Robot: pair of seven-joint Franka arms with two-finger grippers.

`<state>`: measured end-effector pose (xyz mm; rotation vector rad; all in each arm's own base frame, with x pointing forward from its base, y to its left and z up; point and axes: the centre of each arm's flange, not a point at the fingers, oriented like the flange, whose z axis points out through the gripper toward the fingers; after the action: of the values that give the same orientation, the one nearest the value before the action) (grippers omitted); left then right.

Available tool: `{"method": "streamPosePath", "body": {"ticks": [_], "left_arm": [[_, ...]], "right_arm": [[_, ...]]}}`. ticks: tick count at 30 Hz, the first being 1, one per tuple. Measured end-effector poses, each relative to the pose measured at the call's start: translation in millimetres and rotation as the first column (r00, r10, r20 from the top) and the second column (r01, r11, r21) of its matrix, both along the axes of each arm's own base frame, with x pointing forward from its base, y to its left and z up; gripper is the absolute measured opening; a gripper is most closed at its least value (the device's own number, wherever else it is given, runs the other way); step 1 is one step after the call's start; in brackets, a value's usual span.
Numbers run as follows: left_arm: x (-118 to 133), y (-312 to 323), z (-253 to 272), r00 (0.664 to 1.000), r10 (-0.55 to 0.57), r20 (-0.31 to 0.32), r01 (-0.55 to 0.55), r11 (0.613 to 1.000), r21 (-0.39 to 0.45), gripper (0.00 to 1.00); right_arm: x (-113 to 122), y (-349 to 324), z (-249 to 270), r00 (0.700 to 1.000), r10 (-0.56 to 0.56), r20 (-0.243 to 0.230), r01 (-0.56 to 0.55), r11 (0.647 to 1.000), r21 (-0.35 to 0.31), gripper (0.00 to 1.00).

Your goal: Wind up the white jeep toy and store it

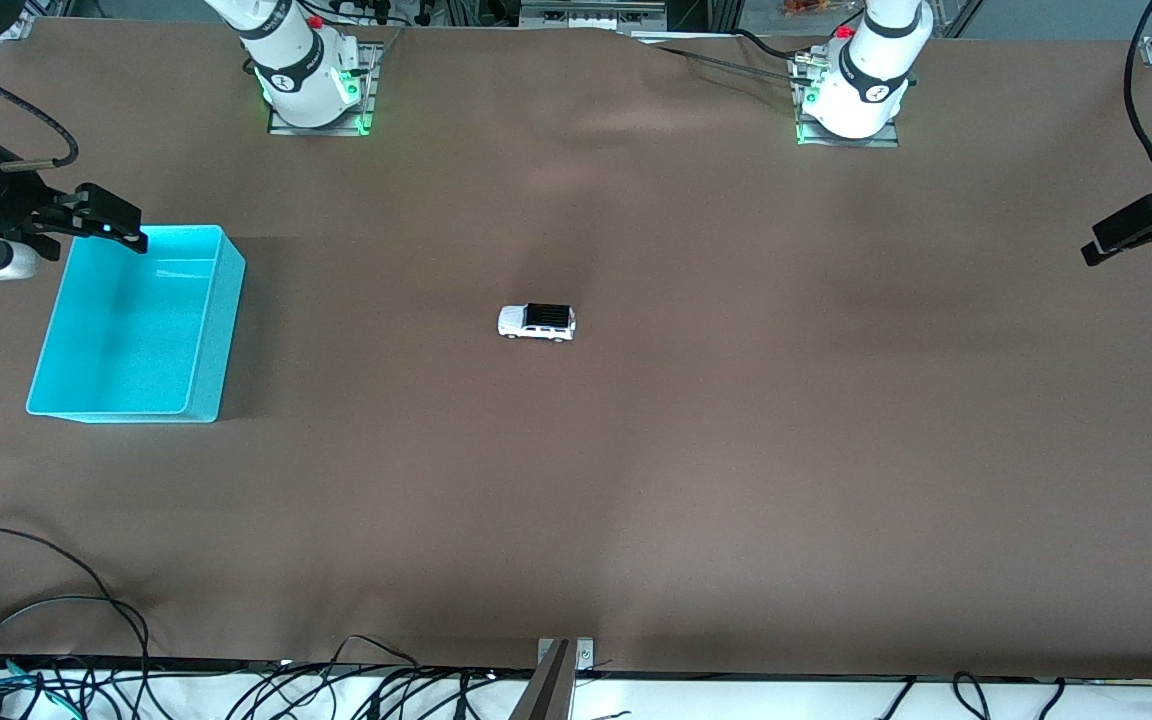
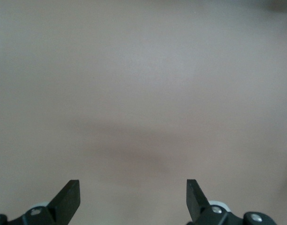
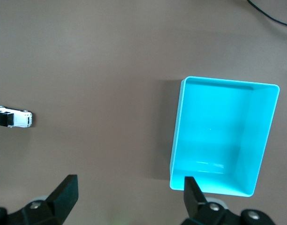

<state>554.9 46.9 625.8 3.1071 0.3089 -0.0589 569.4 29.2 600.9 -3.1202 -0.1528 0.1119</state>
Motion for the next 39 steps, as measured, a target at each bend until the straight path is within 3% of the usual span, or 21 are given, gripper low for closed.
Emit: {"method": "streamPosePath", "body": {"ticks": [25,32,39], "left_arm": [[0,-29,-9,0.998,-0.052,-0.021,0.052,0.998,-0.023,1.00],[0,-56,-16,0.993,-0.102,-0.054,0.101,0.995,-0.027,1.00],[1,-54,-16,0.994,-0.098,-0.055,0.097,0.995,-0.028,1.00]], "right_arm": [[7,2,-17,0.999,-0.008,-0.031,0.008,1.000,0.001,1.00],[17,45,-46,0.994,-0.106,-0.005,0.106,0.994,0.000,1.00],[17,102,-93,0.966,-0.257,0.023,0.257,0.966,0.004,1.00]]}}
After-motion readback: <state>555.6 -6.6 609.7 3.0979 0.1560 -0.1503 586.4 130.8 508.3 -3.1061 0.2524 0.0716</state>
